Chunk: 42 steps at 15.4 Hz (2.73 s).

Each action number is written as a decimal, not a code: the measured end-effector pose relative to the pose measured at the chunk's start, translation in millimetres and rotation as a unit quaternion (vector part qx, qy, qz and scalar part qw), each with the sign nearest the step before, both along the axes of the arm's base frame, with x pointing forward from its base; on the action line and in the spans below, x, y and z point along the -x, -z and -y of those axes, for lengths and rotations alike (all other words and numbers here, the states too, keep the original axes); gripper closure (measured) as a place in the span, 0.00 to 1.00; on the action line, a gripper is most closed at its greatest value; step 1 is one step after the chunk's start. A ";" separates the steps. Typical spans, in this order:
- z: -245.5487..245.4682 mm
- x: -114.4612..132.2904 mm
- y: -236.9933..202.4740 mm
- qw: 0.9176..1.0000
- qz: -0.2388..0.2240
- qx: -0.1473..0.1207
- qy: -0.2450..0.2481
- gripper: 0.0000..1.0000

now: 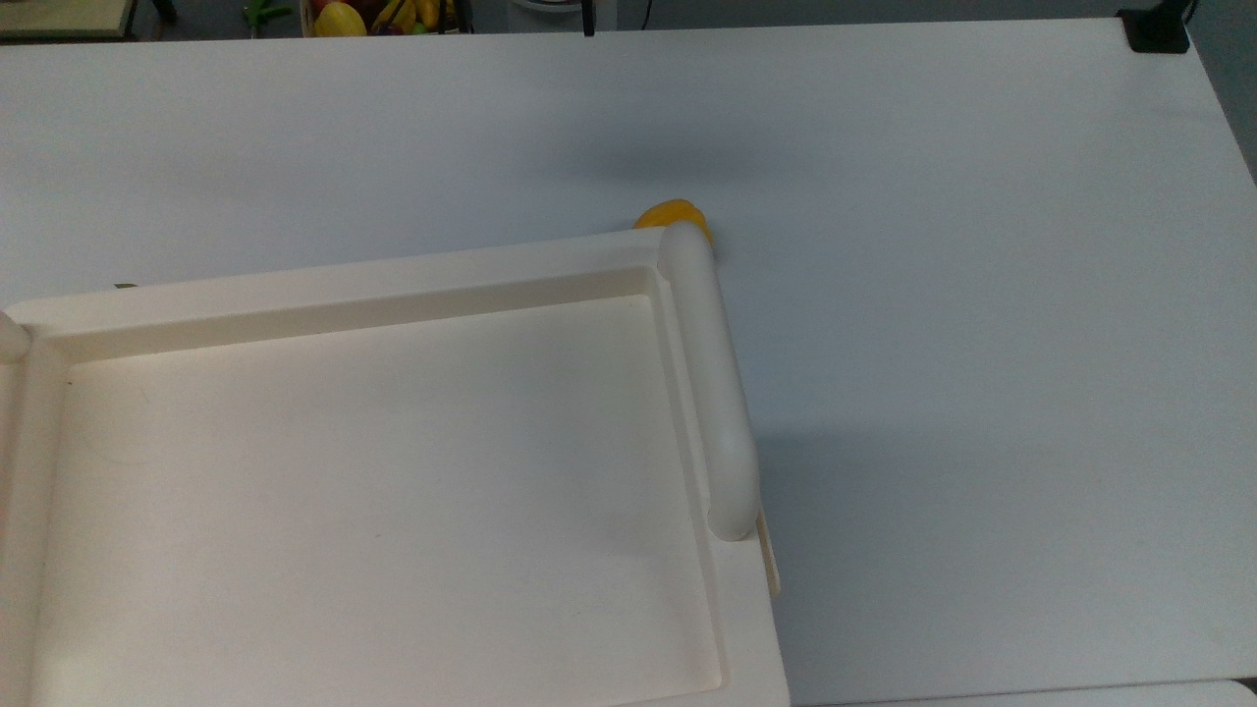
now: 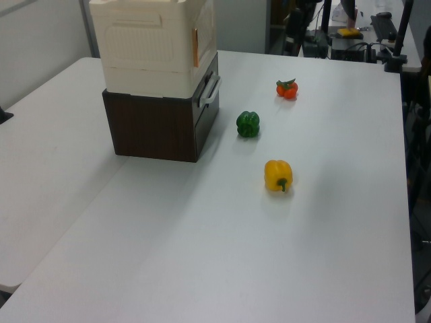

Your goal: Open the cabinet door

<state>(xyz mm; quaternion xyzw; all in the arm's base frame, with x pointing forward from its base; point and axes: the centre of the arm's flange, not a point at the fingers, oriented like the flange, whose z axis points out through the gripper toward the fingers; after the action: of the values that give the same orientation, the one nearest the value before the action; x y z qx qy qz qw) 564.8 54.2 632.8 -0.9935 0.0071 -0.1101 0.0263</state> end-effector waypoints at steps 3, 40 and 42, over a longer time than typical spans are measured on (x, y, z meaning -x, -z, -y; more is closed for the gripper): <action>-2.5 -35.2 4.6 0.995 0.095 -0.010 0.003 0.00; -53.6 -125.1 48.8 0.929 0.364 0.004 -0.067 0.85; -53.1 -124.2 48.7 0.929 0.364 0.004 -0.067 0.85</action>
<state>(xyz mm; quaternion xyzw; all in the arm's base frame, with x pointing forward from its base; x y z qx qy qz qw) 689.0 107.2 584.1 -0.8835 -0.0698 -0.4623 0.0308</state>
